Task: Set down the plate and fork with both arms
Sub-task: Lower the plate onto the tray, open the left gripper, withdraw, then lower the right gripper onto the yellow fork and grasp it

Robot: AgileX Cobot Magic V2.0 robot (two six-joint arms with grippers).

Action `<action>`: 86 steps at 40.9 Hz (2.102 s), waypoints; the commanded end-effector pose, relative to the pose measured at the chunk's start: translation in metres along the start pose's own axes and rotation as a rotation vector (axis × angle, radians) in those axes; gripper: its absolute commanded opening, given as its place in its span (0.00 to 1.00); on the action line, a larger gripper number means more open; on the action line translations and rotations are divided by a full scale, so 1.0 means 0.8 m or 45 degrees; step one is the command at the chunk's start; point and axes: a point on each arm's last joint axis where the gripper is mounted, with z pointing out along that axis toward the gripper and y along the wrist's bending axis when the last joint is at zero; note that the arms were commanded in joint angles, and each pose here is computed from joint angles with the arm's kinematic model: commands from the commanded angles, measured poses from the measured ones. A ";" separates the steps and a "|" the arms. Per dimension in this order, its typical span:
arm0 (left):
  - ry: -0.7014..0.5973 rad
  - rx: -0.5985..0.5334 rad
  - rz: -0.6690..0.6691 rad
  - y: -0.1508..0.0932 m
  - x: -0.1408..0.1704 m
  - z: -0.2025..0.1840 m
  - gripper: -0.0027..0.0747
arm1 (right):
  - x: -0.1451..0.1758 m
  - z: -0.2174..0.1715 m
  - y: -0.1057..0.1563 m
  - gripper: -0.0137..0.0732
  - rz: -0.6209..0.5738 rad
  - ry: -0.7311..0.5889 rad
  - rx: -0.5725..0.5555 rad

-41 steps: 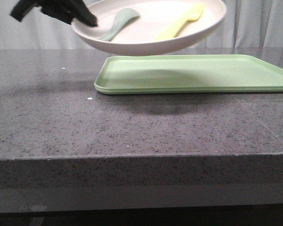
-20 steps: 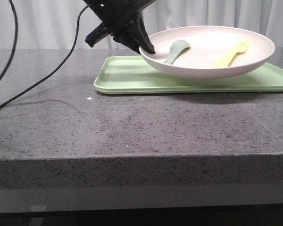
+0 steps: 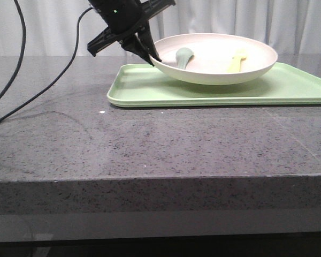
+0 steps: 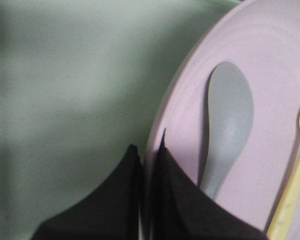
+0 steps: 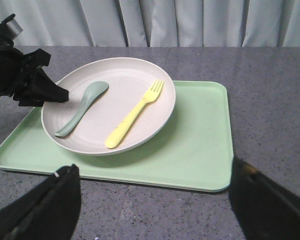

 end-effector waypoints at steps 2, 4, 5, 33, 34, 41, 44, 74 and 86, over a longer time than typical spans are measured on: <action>-0.151 0.124 -0.026 -0.031 -0.016 -0.039 0.01 | -0.023 -0.005 0.001 0.88 -0.004 -0.139 0.005; -0.140 0.117 -0.028 -0.029 -0.014 -0.033 0.01 | -0.023 -0.005 0.001 0.88 -0.004 -0.140 0.005; -0.138 0.115 -0.029 -0.028 -0.014 -0.031 0.01 | -0.023 -0.005 0.001 0.88 -0.004 -0.140 0.005; -0.136 0.116 0.097 -0.037 -0.010 -0.038 0.59 | -0.023 -0.005 0.001 0.88 -0.004 -0.140 0.004; -0.147 0.115 0.123 -0.038 -0.011 -0.044 0.60 | -0.023 -0.005 0.001 0.88 -0.004 -0.141 0.004; -0.292 0.016 0.301 -0.045 -0.024 -0.105 0.59 | -0.024 -0.005 0.001 0.88 -0.004 -0.143 0.004; -0.350 -0.056 0.376 -0.046 -0.026 -0.128 0.59 | -0.024 -0.005 0.001 0.88 -0.004 -0.149 0.005; -0.501 -0.457 0.429 0.022 0.029 -0.260 0.01 | -0.024 -0.005 0.001 0.88 -0.004 -0.149 0.005; -0.633 -0.553 0.405 0.097 0.097 -0.327 0.01 | -0.024 -0.005 0.001 0.88 -0.004 -0.149 0.005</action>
